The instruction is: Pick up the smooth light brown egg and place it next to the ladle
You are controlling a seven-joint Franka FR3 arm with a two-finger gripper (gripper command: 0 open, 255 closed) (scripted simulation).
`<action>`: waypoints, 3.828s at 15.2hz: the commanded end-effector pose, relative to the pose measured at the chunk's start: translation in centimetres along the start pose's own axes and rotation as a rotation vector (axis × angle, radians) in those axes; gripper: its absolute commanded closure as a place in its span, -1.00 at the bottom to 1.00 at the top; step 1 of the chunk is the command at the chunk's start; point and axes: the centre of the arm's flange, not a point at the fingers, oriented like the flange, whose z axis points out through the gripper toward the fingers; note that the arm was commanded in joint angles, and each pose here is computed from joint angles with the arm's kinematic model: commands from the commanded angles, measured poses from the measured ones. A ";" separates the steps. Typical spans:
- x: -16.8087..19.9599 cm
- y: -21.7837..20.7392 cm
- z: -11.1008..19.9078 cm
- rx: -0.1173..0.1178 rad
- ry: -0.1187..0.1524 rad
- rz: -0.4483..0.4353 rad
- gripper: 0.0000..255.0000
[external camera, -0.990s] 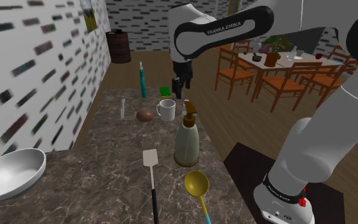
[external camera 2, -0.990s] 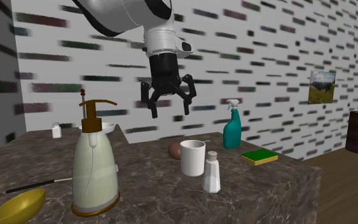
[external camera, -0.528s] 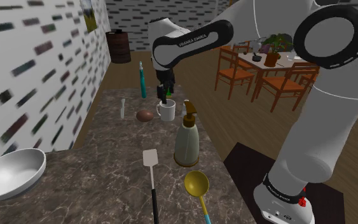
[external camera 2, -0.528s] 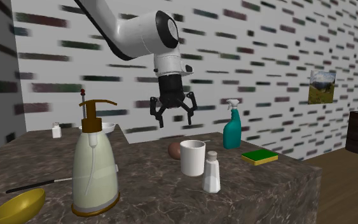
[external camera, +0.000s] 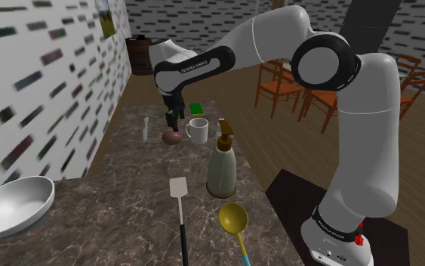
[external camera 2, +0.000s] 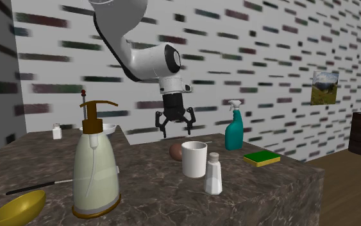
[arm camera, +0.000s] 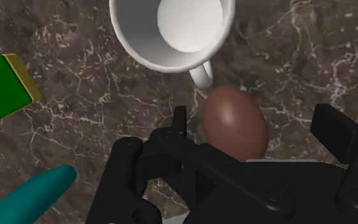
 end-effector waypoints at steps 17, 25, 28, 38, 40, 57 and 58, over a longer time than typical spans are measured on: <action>7.0 -1.0 7.6 0.000 -0.012 -0.126 -1.00; 7.0 -1.0 7.6 0.000 -0.012 -0.126 1.00; 7.0 -1.0 7.5 0.000 -0.012 -0.126 1.00; 6.7 -0.5 3.9 0.000 -0.012 -0.126 1.00; 6.6 -0.4 2.9 0.000 -0.012 -0.126 1.00; 5.7 0.7 -6.0 0.000 -0.012 -0.126 1.00; 5.7 0.7 -6.1 0.000 -0.012 -0.126 1.00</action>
